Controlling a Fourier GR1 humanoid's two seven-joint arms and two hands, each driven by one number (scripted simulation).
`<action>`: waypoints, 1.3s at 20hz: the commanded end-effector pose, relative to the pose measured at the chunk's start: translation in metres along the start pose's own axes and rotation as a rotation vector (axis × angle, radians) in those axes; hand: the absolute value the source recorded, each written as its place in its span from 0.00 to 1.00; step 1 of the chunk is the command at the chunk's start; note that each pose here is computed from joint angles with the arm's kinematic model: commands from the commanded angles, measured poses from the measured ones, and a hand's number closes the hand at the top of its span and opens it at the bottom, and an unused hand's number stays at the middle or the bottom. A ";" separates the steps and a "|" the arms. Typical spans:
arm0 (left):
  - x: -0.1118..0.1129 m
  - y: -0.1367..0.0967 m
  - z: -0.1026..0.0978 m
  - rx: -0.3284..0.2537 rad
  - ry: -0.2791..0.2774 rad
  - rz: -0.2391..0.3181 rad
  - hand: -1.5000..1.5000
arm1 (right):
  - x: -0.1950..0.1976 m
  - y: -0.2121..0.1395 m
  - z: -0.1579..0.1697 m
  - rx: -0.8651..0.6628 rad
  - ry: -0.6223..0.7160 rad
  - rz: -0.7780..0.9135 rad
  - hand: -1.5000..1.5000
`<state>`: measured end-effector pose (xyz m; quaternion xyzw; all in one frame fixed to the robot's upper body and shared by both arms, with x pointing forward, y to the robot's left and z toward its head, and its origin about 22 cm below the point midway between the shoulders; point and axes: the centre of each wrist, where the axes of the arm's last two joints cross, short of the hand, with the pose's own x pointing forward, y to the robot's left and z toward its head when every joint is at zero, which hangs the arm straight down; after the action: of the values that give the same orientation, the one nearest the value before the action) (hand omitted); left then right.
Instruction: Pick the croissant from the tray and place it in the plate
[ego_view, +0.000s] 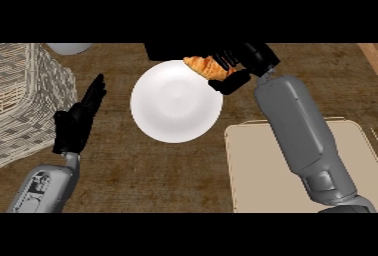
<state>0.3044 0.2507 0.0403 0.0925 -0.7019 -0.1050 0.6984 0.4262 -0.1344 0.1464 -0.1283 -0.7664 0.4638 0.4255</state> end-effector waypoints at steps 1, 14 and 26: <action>-0.008 -0.003 -0.001 -0.003 0.008 0.017 0.50 | 0.030 0.049 -0.023 0.049 -0.013 -0.029 1.00; 0.005 -0.026 -0.015 -0.064 -0.037 0.016 0.50 | 0.009 0.110 -0.023 0.199 0.227 0.087 0.00; 0.013 -0.021 -0.016 -0.072 -0.046 -0.004 0.50 | -0.010 0.116 -0.008 0.036 0.180 -0.342 0.00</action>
<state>0.3234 0.2282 0.0478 0.0657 -0.7119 -0.1303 0.6869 0.4152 -0.0679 0.0492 -0.0742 -0.6998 0.4542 0.5463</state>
